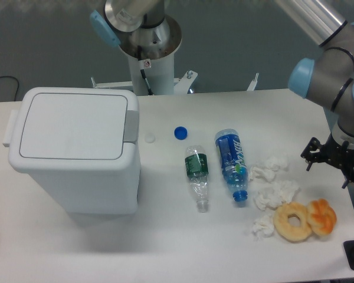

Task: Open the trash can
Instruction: 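Move the gripper from above the bagel toward the bottles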

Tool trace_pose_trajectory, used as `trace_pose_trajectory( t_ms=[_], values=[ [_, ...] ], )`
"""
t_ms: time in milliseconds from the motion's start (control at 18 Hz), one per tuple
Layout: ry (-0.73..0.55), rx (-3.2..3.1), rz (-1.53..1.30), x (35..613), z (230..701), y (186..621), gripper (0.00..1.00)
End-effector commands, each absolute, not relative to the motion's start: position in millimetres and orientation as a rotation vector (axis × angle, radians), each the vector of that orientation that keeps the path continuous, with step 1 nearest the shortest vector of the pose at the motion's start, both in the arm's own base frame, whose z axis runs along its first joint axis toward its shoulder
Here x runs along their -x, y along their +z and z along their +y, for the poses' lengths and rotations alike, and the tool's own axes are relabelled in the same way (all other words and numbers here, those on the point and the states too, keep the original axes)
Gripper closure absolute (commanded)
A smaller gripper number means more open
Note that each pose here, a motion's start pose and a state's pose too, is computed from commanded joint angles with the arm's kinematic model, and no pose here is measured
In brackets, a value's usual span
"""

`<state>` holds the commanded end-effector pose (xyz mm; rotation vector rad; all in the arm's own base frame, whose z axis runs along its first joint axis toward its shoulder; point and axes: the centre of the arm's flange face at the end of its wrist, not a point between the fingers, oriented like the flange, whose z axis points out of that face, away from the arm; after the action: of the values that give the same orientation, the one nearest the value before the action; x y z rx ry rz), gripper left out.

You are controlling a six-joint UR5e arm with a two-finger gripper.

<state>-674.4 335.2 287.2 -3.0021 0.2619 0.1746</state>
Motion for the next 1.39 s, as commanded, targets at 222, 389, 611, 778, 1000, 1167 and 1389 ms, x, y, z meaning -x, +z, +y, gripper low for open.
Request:
trace_pose_trajectory(
  t_ms=[222,389,611,778,1000,1167,1389],
  values=[
    [0.181,3.001,0.262,674,336,290,0.0],
    [0.191,3.002,0.276,671,341,294,0.0],
    [0.149,3.009,0.13,664,337,286,0.0],
    [0.17,3.008,0.093,661,340,294,0.0],
    [0.185,2.98,-0.089,632,375,322,0.0],
    [0.141,2.983,-0.189,589,386,328,0.0],
    [0.146,2.918,-0.23,542,416,364,0.0]
  ],
)
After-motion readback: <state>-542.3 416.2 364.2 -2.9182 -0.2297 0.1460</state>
